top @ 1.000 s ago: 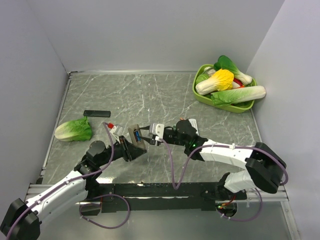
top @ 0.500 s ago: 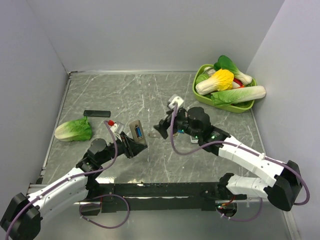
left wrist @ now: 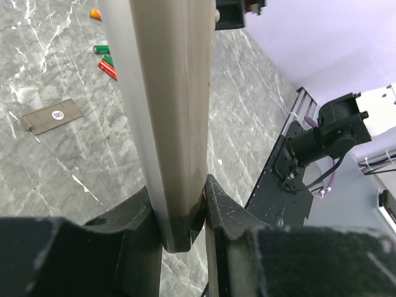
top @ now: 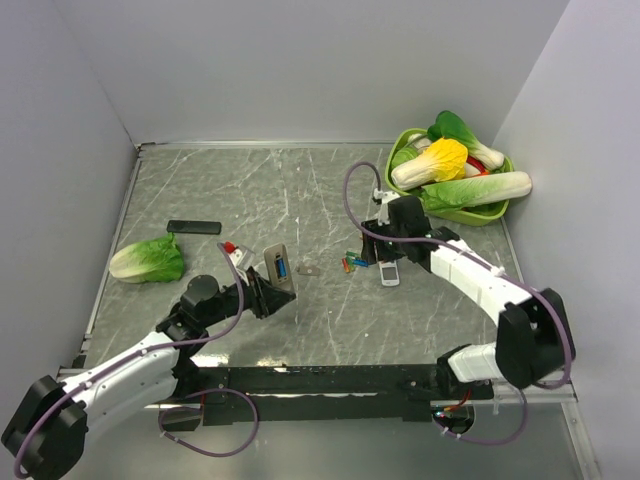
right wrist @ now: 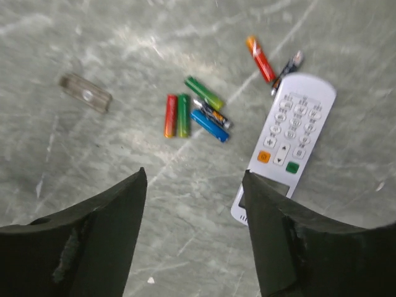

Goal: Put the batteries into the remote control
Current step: Pick up the battery from the center of the board.

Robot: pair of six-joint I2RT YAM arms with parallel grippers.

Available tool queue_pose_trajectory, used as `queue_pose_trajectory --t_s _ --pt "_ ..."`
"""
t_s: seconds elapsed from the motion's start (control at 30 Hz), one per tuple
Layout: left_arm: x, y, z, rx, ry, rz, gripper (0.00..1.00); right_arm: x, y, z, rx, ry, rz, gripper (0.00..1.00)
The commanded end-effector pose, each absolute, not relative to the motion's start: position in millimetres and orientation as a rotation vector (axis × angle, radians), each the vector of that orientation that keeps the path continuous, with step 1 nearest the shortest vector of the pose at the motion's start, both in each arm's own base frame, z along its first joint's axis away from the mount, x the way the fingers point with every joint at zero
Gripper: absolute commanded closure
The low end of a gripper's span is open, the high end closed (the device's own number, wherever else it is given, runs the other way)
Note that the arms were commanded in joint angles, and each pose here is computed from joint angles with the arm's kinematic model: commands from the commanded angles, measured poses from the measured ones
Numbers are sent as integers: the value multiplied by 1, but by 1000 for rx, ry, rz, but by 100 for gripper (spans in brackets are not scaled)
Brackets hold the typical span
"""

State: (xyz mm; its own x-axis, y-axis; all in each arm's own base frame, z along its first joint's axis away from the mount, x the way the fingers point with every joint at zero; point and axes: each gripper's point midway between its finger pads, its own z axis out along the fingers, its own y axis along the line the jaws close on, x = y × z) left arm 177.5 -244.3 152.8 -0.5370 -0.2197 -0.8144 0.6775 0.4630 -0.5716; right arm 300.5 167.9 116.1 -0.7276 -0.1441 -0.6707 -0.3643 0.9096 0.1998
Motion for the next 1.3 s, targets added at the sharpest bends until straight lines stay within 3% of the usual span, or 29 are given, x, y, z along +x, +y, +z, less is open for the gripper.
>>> queue_pose_trajectory --t_s 0.0,0.1,0.3,1.27 --pt "175 -248 162 460 1703 -1233 96 309 170 111 -402 2441 444 37" --pt "174 -249 161 471 1701 -1241 96 314 173 99 -471 2480 443 47" --pt "175 -252 159 474 1710 -1251 96 322 180 78 -576 2543 448 54" --pt "172 -257 165 478 1702 -1299 96 310 186 23 -673 2713 455 55"
